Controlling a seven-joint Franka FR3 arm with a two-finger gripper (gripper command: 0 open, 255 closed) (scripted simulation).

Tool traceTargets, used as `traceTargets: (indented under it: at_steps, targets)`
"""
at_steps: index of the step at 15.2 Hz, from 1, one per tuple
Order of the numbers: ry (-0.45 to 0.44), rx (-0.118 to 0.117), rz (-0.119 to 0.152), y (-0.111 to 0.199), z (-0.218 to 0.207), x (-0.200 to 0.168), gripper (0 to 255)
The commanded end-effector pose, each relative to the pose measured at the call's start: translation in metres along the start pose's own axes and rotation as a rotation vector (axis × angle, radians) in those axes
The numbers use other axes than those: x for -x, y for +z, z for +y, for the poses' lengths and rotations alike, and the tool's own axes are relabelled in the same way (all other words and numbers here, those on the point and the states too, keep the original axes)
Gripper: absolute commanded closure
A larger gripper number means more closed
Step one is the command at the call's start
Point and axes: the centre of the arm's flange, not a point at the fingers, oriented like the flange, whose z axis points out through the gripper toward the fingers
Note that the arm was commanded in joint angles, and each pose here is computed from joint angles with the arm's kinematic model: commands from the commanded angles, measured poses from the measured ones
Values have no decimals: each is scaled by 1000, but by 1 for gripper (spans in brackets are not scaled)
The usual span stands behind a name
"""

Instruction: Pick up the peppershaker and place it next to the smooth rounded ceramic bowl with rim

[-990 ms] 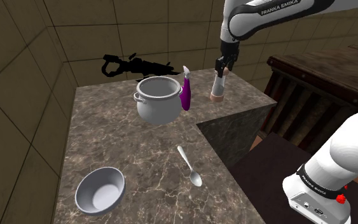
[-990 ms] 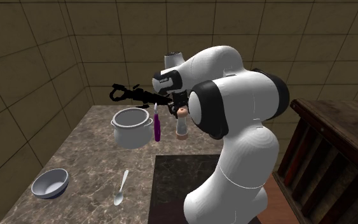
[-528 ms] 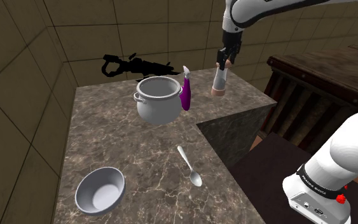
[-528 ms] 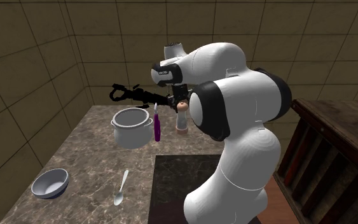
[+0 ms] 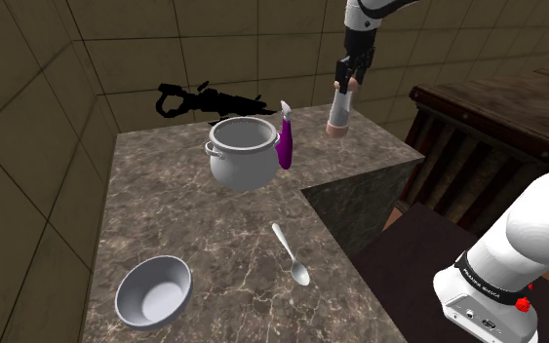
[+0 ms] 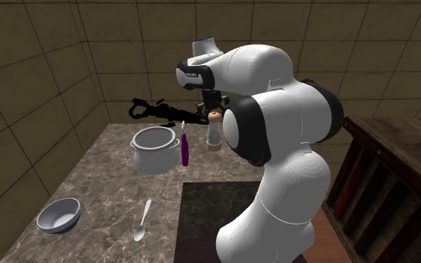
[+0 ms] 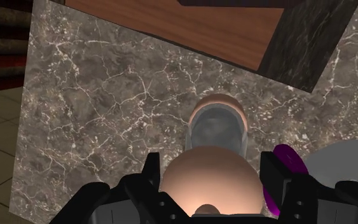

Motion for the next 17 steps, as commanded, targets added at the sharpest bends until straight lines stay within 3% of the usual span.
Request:
traceTargets:
  at_steps: [1,17]
  targets:
    - [0,0,0,-11,1,0,255]
    - [0,0,0,-94,15,-3,255]
